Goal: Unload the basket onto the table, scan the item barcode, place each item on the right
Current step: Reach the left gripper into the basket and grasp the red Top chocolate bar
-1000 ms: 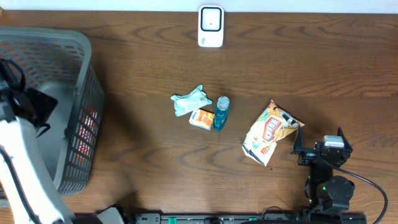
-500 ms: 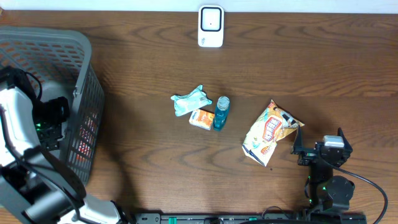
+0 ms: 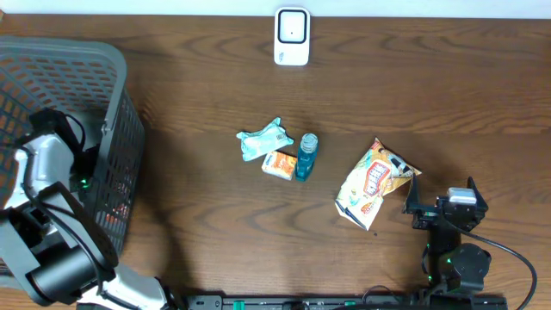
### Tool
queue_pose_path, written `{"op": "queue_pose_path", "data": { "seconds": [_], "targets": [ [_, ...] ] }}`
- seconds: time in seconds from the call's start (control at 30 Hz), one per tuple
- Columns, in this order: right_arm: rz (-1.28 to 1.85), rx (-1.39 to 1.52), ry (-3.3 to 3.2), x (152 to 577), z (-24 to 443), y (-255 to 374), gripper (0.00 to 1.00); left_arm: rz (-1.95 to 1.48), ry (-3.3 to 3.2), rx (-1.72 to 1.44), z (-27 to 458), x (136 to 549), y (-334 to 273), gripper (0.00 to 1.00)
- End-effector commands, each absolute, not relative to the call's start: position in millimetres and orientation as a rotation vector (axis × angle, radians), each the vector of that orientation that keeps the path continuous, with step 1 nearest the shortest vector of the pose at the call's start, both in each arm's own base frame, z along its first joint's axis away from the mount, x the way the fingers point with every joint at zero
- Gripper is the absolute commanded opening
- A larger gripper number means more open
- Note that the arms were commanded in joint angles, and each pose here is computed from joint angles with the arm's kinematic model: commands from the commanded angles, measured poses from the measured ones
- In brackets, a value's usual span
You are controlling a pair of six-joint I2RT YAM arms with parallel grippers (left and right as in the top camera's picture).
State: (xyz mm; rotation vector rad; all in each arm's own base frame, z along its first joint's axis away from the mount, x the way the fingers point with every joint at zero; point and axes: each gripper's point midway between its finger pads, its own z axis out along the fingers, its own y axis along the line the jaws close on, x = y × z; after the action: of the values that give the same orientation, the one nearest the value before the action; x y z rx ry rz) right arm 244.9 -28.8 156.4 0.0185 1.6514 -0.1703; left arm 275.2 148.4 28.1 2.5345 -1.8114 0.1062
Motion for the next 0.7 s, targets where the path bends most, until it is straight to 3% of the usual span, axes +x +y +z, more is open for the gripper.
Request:
{"op": "queue_pose_path", "data": {
  "seconds": [0.0,0.3,0.67],
  "targets": [
    [-0.188,0.019,1.652,244.5,155.8,-31.2,0.99,0.117,-1.809,2.543,5.7,273.6,140.4,0.99],
    [-0.188,0.019,1.652,244.5,155.8,-31.2,0.99,-0.234,-2.019,2.604,5.7,266.1,189.0,0.99],
    [-0.188,0.019,1.652,244.5,155.8,-31.2,0.99,-0.314,-2.729,2.15,33.5,307.3,219.9,0.99]
  ]
}}
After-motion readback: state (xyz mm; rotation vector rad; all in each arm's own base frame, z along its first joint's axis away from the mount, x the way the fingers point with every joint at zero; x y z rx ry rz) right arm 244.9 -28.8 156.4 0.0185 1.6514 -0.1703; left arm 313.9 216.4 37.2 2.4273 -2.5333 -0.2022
